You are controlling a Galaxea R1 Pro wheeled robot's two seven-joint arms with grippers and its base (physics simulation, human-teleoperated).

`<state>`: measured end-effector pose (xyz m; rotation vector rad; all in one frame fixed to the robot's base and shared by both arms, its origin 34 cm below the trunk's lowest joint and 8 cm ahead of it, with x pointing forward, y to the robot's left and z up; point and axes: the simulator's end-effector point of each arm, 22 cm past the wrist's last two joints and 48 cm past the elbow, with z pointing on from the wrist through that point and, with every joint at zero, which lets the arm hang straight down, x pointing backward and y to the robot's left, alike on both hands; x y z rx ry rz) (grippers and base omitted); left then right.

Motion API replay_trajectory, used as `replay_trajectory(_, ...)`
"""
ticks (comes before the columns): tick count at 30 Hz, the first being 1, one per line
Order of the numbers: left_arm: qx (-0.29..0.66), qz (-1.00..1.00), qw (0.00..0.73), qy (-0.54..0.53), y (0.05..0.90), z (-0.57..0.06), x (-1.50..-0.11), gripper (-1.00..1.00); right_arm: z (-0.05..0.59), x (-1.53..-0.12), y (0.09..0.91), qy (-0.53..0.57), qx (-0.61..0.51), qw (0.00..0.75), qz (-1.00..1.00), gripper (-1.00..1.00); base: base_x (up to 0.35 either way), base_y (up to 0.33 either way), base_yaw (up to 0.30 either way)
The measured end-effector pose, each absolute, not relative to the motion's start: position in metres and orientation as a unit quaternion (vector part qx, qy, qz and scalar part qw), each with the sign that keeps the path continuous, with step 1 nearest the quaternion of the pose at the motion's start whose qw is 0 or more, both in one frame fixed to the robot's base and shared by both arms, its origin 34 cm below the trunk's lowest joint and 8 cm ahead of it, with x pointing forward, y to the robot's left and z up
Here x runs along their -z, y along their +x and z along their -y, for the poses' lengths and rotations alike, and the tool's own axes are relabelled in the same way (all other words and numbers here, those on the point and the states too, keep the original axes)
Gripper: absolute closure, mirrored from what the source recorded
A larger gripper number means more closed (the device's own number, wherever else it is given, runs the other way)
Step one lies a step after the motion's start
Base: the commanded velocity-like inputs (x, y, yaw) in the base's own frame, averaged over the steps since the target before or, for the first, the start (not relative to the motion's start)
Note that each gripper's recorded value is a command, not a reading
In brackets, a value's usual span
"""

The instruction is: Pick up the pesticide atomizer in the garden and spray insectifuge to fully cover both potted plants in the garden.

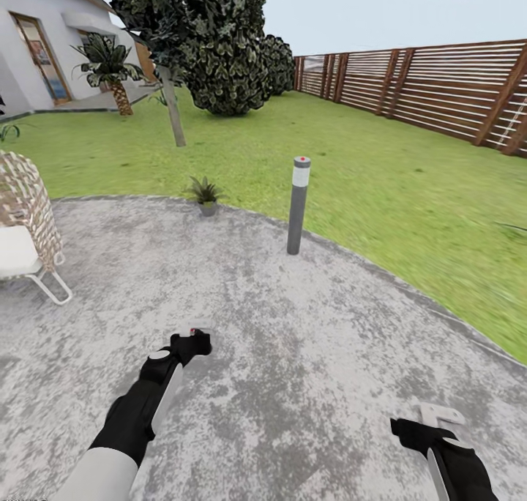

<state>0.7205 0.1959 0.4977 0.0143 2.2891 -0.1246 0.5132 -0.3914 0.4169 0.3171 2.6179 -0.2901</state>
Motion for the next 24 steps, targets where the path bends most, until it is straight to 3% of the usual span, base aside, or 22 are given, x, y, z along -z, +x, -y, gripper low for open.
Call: replay_trajectory(24,0.051,-0.916,0.398,0.008,0.715,-0.193,-0.507,1.0,0.392,-0.43,0.52,0.118,0.104,0.258,-0.953,-1.0,0.0,0.0,0.105)
